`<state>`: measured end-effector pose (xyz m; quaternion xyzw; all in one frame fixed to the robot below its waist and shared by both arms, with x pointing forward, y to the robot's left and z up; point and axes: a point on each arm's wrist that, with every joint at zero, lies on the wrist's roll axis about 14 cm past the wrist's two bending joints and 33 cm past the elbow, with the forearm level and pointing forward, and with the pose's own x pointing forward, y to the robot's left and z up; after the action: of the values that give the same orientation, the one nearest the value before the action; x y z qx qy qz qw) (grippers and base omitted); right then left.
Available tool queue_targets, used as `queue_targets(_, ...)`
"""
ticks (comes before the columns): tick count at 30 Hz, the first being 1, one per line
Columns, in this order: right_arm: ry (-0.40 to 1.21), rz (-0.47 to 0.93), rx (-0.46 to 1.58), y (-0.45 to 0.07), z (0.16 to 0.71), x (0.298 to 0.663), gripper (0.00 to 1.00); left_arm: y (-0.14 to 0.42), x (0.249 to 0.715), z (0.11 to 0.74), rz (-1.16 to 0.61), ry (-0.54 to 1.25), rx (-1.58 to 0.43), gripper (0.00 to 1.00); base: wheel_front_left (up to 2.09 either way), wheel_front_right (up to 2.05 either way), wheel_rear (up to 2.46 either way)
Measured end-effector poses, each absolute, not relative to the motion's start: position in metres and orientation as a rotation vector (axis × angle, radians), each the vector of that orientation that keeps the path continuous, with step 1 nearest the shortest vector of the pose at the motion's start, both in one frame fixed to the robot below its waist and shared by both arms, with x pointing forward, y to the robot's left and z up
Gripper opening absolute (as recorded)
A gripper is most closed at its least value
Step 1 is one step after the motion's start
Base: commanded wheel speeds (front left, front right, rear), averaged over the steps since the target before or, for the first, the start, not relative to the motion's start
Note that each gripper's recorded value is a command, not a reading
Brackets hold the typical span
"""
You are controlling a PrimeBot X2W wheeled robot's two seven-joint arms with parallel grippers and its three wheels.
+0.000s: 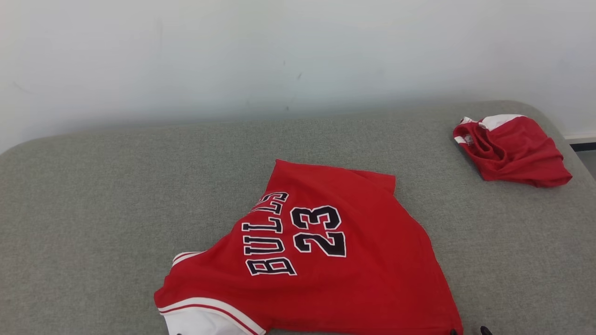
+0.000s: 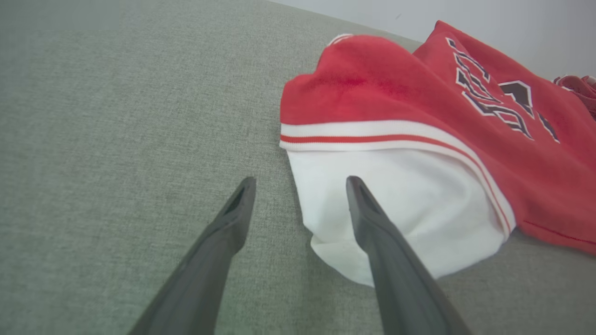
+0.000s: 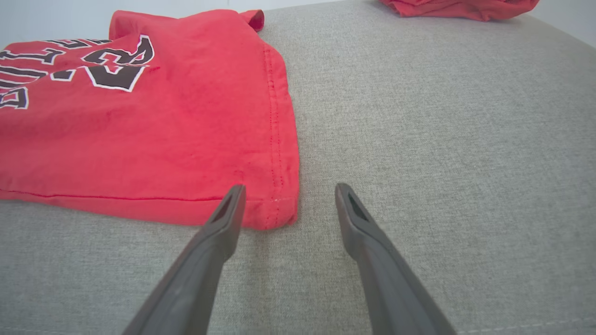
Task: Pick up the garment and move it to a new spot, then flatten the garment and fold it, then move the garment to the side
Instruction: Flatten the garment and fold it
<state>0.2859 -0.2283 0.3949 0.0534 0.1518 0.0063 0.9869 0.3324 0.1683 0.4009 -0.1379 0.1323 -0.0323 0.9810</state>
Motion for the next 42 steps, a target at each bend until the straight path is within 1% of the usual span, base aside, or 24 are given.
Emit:
queue_targets(4,0.336,0.029,0.098,-0.225,0.387,0.289,1.00,0.160,0.327,0.385,-0.073,0.325,-0.304,1.00,0.00,0.00,0.00)
queue_targets(6,0.349,0.041,0.095,-0.222,0.383,0.292,1.00,0.149,0.327,0.378,-0.109,0.360,-0.294,1.00,0.00,0.00,0.00)
queue_targets(13,0.408,0.052,0.102,-0.217,0.368,0.298,1.00,0.142,0.336,0.367,-0.110,0.409,-0.335,1.00,0.00,0.00,0.00)
queue_targets(14,0.408,0.052,0.102,-0.217,0.368,0.298,0.52,0.142,0.336,0.367,-0.110,0.409,-0.335,1.00,0.00,0.00,0.00)
queue_targets(15,0.415,0.056,0.106,-0.215,0.366,0.298,0.52,0.141,0.336,0.365,-0.104,0.416,-0.351,1.00,0.00,0.00,0.00)
queue_targets(16,0.417,0.064,0.106,-0.212,0.366,0.300,0.00,0.138,0.336,0.364,-0.102,0.423,-0.373,0.24,0.00,0.00,0.00)
queue_targets(17,0.413,0.068,0.108,-0.211,0.366,0.301,0.00,0.135,0.337,0.364,-0.106,0.426,-0.387,0.00,0.00,0.00,0.00)
queue_targets(23,0.354,0.079,0.121,-0.206,0.382,0.311,0.00,0.133,0.340,0.371,-0.123,0.411,-0.402,0.00,0.00,0.00,0.00)
queue_targets(28,0.295,0.086,0.122,-0.207,0.398,0.311,0.00,0.156,0.348,0.398,-0.092,0.298,-0.393,0.00,0.00,0.00,0.00)
queue_targets(33,0.205,0.117,0.097,-0.205,0.426,0.325,0.00,0.164,0.361,0.432,-0.113,0.180,-0.338,0.00,0.00,0.00,0.00)
queue_targets(34,0.181,0.130,0.089,-0.204,0.434,0.331,0.00,0.163,0.366,0.441,-0.126,0.150,-0.323,0.00,0.00,0.00,0.00)
queue_targets(35,0.128,0.156,0.069,-0.201,0.452,0.348,0.00,0.161,0.382,0.462,-0.160,0.090,-0.289,0.00,0.00,0.00,0.00)
queue_targets(40,0.000,0.213,0.029,-0.196,0.507,0.406,0.00,0.149,0.439,0.532,-0.274,-0.046,-0.161,0.00,0.00,0.00,0.00)
queue_targets(42,-0.040,0.219,0.043,-0.195,0.530,0.432,0.00,0.145,0.464,0.563,-0.305,-0.102,-0.126,0.00,0.00,0.00,0.00)
